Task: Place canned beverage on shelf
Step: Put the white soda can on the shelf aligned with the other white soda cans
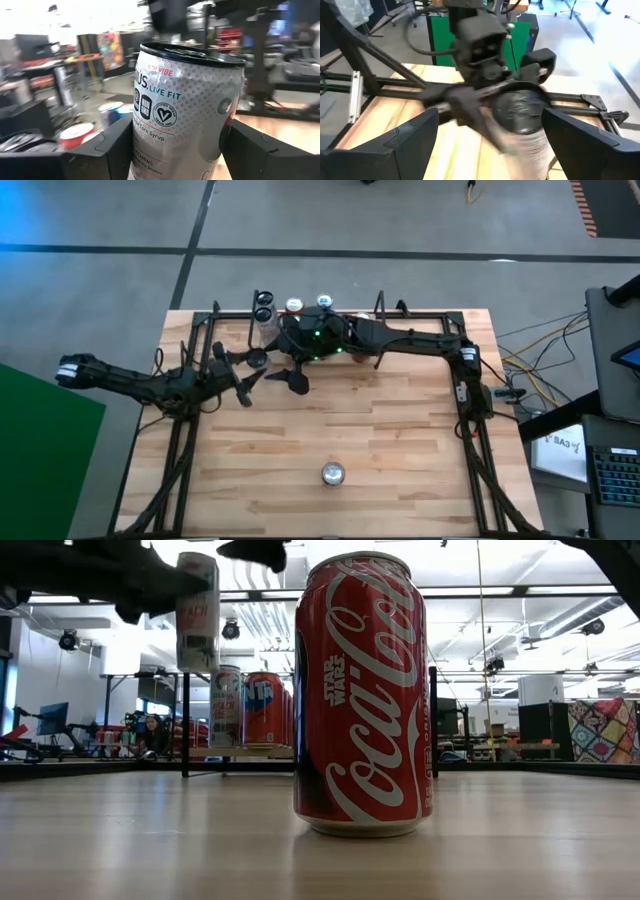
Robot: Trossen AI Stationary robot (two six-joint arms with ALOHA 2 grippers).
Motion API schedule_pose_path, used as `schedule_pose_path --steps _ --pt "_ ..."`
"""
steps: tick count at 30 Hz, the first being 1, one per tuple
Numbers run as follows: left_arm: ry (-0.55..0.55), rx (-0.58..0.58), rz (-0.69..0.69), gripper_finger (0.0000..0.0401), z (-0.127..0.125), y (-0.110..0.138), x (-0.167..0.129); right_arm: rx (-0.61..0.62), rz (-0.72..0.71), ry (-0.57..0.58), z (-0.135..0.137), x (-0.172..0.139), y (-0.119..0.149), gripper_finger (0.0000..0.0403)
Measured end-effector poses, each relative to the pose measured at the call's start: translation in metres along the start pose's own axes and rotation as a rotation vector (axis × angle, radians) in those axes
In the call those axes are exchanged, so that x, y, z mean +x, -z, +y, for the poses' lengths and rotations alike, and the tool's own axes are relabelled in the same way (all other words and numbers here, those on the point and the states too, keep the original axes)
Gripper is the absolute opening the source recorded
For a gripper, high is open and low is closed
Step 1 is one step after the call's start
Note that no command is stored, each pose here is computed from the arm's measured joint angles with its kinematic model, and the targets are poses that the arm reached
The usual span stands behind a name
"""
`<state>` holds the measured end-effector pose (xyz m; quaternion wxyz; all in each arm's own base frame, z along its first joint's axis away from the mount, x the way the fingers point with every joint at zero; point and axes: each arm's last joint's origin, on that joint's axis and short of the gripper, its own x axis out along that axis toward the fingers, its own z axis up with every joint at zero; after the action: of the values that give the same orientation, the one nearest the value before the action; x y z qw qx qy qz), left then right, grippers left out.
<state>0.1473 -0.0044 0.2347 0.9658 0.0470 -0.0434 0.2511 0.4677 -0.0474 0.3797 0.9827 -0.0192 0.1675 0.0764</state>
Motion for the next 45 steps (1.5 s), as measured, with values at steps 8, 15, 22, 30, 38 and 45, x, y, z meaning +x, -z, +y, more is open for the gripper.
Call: schedule_pose_path --steps 8,15,22,30,38,45 --pt "-0.122 -0.104 0.035 0.0228 0.012 0.007 0.010 0.018 0.064 -0.003 0.004 -0.028 -0.013 0.0337" --pt "-0.164 -0.133 0.054 0.0228 0.015 0.011 0.015 0.041 0.117 -0.009 0.009 -0.048 -0.017 0.0336" --pt "-0.163 -0.138 0.085 0.0240 0.013 0.018 0.018 0.080 0.182 -0.013 0.011 -0.053 -0.012 0.0343" --pt "-0.180 -0.103 0.110 0.0243 0.013 0.023 0.017 0.088 0.198 -0.023 0.019 -0.064 -0.013 0.0343" --pt "-0.186 -0.107 0.103 0.0243 0.014 0.026 0.016 0.075 0.191 -0.036 0.028 -0.067 -0.004 0.0343" --pt "-0.188 -0.142 0.090 0.0244 0.014 0.032 0.014 0.062 0.172 -0.031 0.033 -0.071 0.003 0.0343"
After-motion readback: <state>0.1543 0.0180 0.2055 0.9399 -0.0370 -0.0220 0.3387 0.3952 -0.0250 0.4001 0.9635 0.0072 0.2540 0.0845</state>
